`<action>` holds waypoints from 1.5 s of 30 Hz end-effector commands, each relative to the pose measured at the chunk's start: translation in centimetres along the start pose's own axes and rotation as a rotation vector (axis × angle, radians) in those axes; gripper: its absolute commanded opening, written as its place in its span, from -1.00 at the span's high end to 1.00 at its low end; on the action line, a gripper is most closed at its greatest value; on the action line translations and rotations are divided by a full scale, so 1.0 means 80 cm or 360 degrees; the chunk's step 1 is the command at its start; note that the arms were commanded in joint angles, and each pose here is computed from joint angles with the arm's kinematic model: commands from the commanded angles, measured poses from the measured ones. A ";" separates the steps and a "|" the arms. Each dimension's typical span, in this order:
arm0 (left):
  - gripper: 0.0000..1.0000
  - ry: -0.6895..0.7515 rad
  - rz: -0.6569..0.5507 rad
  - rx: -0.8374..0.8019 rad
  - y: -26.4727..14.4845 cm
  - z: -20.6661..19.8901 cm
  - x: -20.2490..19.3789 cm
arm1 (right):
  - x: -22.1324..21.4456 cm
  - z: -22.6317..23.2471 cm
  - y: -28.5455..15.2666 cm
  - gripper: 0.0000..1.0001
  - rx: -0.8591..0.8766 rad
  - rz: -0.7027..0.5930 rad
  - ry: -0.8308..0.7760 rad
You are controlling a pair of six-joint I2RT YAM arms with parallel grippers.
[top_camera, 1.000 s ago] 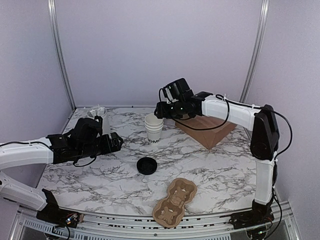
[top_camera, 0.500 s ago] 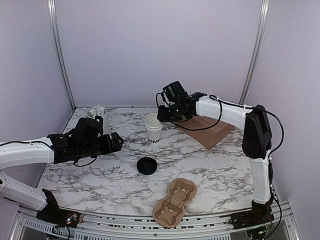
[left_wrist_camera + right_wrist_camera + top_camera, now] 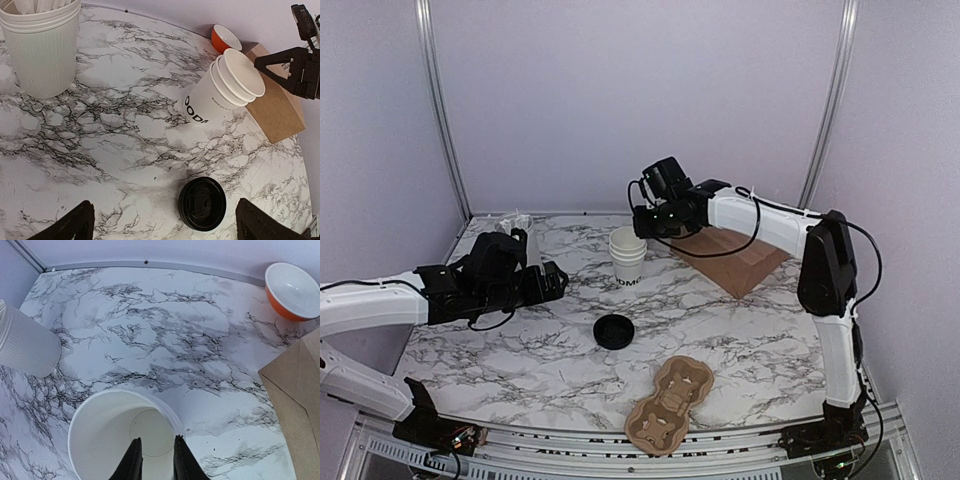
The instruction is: Pack the takeout coffee
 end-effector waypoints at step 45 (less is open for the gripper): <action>-0.98 -0.0002 -0.0044 -0.0005 -0.011 0.000 0.007 | 0.019 -0.012 0.001 0.41 -0.0064 -0.0001 -0.0056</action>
Point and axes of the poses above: each gripper's point midway between its finger pads, its own y axis out along the fingers, its own z axis along the line the jaws close on, x = y × z, the point moved 4 cm from there along -y, back along the fingers, and after that the axes turned 6 degrees about -y, right-handed, at the moved point
